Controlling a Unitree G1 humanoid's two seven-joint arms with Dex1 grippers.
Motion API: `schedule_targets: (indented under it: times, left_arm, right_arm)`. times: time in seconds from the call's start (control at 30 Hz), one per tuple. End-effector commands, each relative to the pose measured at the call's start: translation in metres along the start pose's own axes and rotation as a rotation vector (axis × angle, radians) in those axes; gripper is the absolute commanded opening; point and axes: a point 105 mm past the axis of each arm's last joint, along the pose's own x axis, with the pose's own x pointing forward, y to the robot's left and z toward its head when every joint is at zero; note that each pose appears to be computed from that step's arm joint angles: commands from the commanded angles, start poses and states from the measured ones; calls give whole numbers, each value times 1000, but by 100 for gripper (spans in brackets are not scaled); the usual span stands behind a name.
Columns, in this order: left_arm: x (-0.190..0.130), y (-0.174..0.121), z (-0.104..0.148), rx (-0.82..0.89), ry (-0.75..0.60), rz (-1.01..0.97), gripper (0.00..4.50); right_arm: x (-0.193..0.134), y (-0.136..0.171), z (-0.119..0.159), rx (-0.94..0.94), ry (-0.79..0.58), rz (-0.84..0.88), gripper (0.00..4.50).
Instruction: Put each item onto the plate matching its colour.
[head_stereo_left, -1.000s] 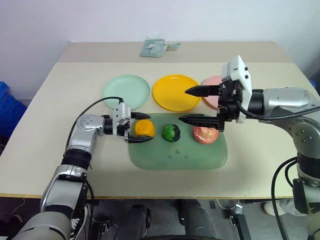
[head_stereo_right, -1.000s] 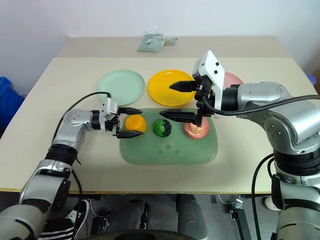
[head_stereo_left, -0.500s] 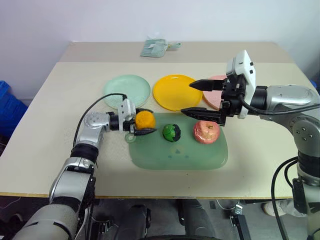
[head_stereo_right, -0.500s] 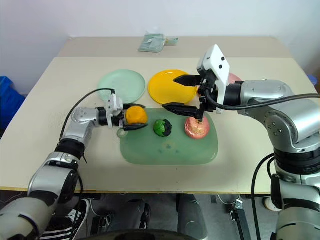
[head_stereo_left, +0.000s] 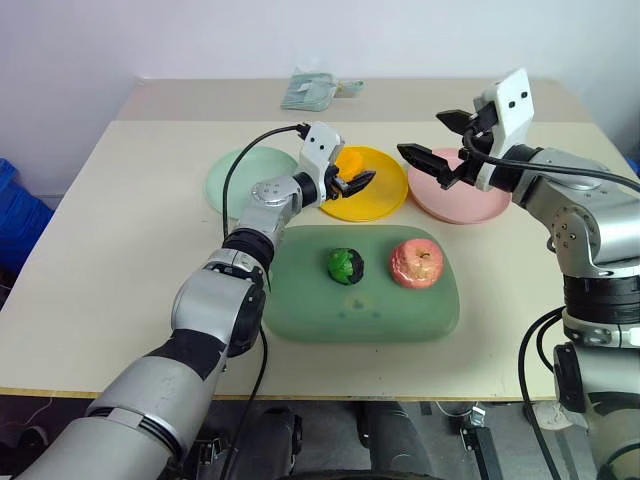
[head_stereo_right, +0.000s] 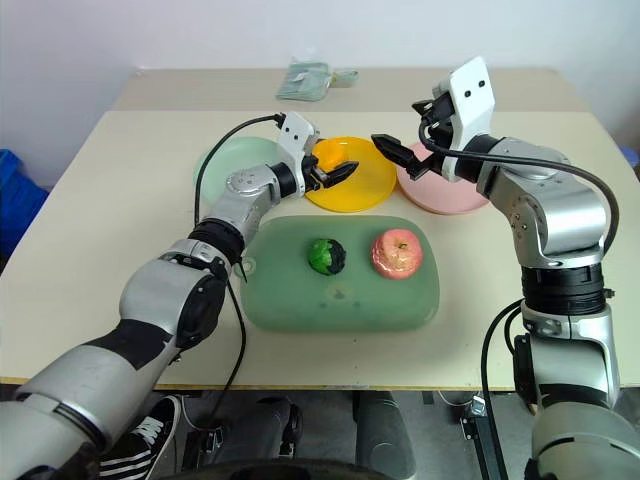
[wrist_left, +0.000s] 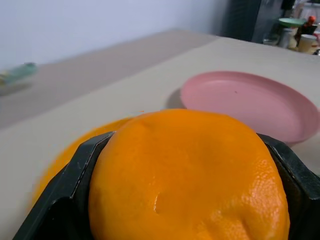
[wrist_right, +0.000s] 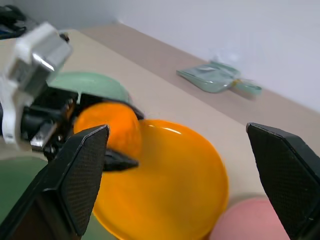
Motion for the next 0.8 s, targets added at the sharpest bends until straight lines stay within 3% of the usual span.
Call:
schedule_targets:
  times: [0.03,0.2,0.3,0.43,0.5,0.67,0.73,0.8]
  left_arm:
    - [8,3,1,-21,13,119,436]
    - [11,6,3,55,19,193,446]
    - [8,10,21,77,-55,159,446]
    - [-11,18,57,-57,-250,-32,446]
    - [-29,14,62,-48,-279,-218,446]
    - [-82,-8,40,-101,-242,-656,446]
    - [-94,-17,27,-129,-189,-743,446]
    - [-99,-25,2,-14,-102,-739,446]
  right_arm:
    - [-11,4,23,-48,-77,-12,450]
    - [-20,6,25,-42,-80,-19,450]
    - [-22,5,26,-42,-87,-23,450]
    - [-23,6,29,-39,-97,-11,450]
    - [-23,9,26,-34,-89,17,450]
    - [-21,21,23,-33,-81,111,450]
    - [-20,25,23,-36,-82,143,450]
    - [-19,31,22,-36,-78,185,450]
